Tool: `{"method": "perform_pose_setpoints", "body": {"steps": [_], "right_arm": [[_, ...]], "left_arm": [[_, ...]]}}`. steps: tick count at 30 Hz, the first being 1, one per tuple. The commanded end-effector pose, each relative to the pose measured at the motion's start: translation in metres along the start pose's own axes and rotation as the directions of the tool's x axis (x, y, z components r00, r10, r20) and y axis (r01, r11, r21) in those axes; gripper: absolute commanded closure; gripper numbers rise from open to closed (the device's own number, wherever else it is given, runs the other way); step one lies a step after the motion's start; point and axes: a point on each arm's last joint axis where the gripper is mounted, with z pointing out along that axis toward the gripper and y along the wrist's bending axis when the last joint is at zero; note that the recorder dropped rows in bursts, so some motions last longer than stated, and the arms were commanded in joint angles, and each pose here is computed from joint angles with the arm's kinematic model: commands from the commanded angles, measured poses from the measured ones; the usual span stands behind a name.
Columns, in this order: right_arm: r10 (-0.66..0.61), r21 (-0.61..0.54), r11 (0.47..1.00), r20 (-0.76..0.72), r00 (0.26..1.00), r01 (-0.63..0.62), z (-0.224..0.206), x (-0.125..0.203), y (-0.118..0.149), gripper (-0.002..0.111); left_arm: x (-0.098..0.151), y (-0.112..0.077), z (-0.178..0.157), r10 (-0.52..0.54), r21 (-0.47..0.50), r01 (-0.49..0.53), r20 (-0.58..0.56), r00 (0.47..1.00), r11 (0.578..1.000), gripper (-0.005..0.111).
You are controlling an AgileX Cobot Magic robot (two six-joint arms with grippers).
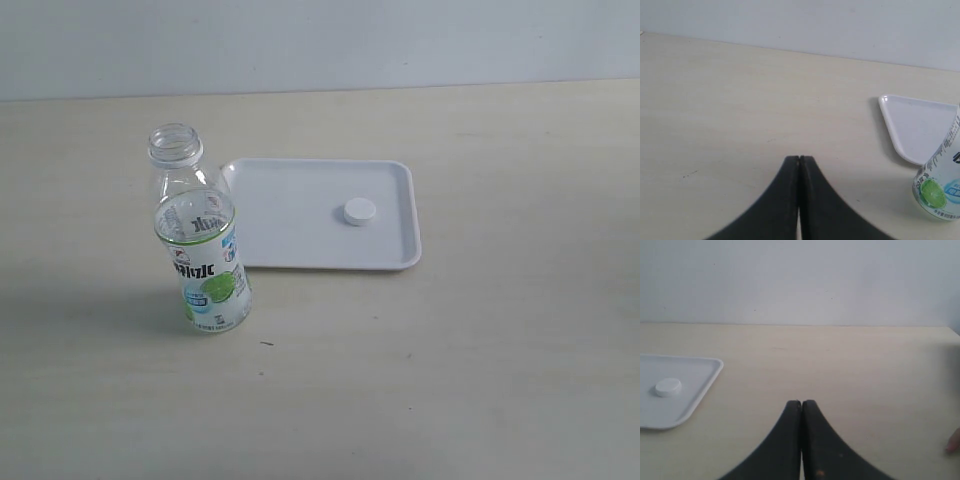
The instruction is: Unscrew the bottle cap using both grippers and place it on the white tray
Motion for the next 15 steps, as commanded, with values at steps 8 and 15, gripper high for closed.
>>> {"method": "perform_pose_setpoints", "body": {"steps": [8,15], "right_arm": [[-0.024,0.008,1.000,-0.003,1.000,0.024,0.0000,0.0016,-0.0005,0.108],[-0.024,0.008,1.000,-0.003,1.000,0.024,0.0000,0.0016,-0.0005,0.108]], "left_arm": [[-0.0003,0.0000,-0.0002,0.001,0.001,-0.001,0.014,1.000,1.000,0.107],[-0.0003,0.0000,-0.0002,0.001,0.001,-0.001,0.014,1.000,1.000,0.107]]}}
